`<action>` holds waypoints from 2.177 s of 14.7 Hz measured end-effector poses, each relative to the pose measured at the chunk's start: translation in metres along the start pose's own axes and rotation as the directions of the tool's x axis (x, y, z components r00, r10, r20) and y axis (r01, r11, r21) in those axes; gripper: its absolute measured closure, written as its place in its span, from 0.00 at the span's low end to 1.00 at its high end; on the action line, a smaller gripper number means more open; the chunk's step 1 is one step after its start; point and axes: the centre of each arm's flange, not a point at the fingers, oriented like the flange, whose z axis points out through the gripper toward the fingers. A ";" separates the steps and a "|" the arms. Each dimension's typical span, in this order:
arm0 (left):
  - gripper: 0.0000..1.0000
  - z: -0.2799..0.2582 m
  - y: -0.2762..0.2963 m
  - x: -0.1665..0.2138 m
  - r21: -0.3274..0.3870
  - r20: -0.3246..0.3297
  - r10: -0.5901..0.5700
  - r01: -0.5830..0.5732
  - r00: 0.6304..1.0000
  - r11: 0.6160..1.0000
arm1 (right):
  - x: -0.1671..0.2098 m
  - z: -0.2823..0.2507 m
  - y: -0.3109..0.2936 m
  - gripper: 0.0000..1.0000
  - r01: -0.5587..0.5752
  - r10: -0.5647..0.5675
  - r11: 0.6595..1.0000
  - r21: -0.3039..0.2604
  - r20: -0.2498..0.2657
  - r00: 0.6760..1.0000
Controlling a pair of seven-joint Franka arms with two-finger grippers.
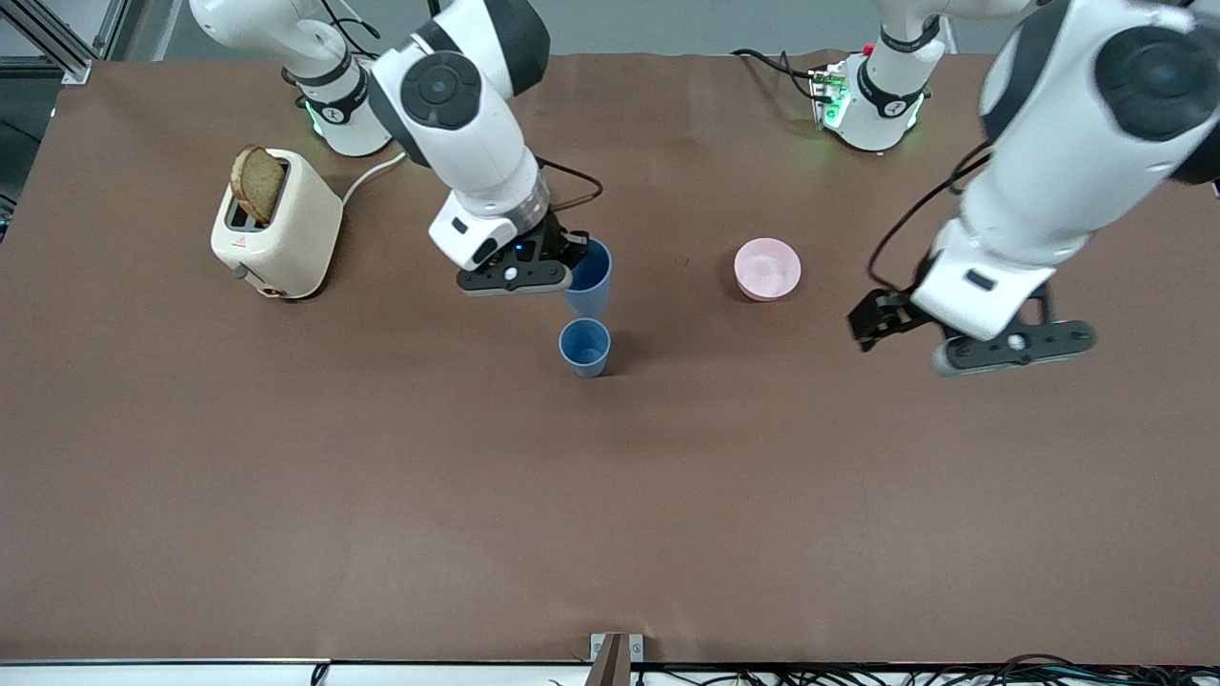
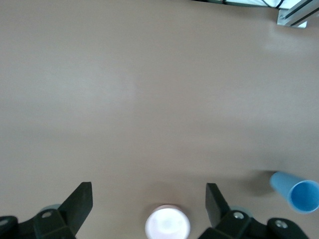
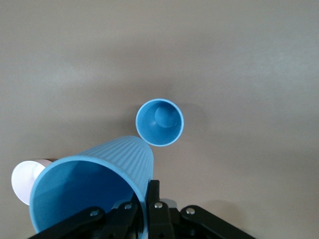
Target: Stack blue cups with both arms
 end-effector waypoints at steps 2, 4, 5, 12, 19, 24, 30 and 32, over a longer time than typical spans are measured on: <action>0.00 -0.025 -0.042 -0.003 0.017 0.007 0.065 -0.065 0.998 0.998 | -0.011 0.033 -0.004 0.95 0.014 -0.014 1.000 0.005 -0.014 1.000; 0.00 -0.046 -0.073 -0.009 0.026 0.003 0.117 -0.117 0.993 0.993 | -0.015 0.056 -0.002 0.95 0.016 -0.015 1.000 0.002 -0.019 1.000; 0.00 -0.054 -0.081 -0.014 0.028 0.002 0.132 -0.132 0.991 0.991 | -0.014 0.062 0.000 0.95 0.014 -0.014 1.000 -0.001 -0.018 1.000; 0.00 -0.081 -0.100 -0.043 -0.027 0.042 0.187 -0.186 0.981 0.982 | 0.000 0.091 0.010 0.95 -0.009 0.009 1.000 -0.002 -0.045 0.999; 0.00 -0.075 -0.106 -0.068 -0.011 0.075 0.183 -0.182 0.980 0.983 | 0.010 0.093 0.020 0.95 -0.028 0.028 1.000 -0.006 -0.049 0.998; 0.00 -0.077 -0.125 -0.083 -0.002 0.082 0.152 -0.153 0.985 0.988 | 0.019 0.104 0.035 0.95 -0.055 0.054 0.998 -0.024 -0.036 0.998; 0.00 -0.084 -0.129 -0.085 -0.002 0.065 0.144 -0.144 0.987 0.990 | 0.022 0.116 0.039 0.89 -0.060 0.059 0.998 -0.033 -0.029 0.998; 0.00 -0.084 -0.129 -0.085 -0.002 0.066 0.144 -0.144 0.987 0.990 | 0.022 0.115 0.039 0.84 -0.060 0.059 0.998 -0.032 -0.030 0.998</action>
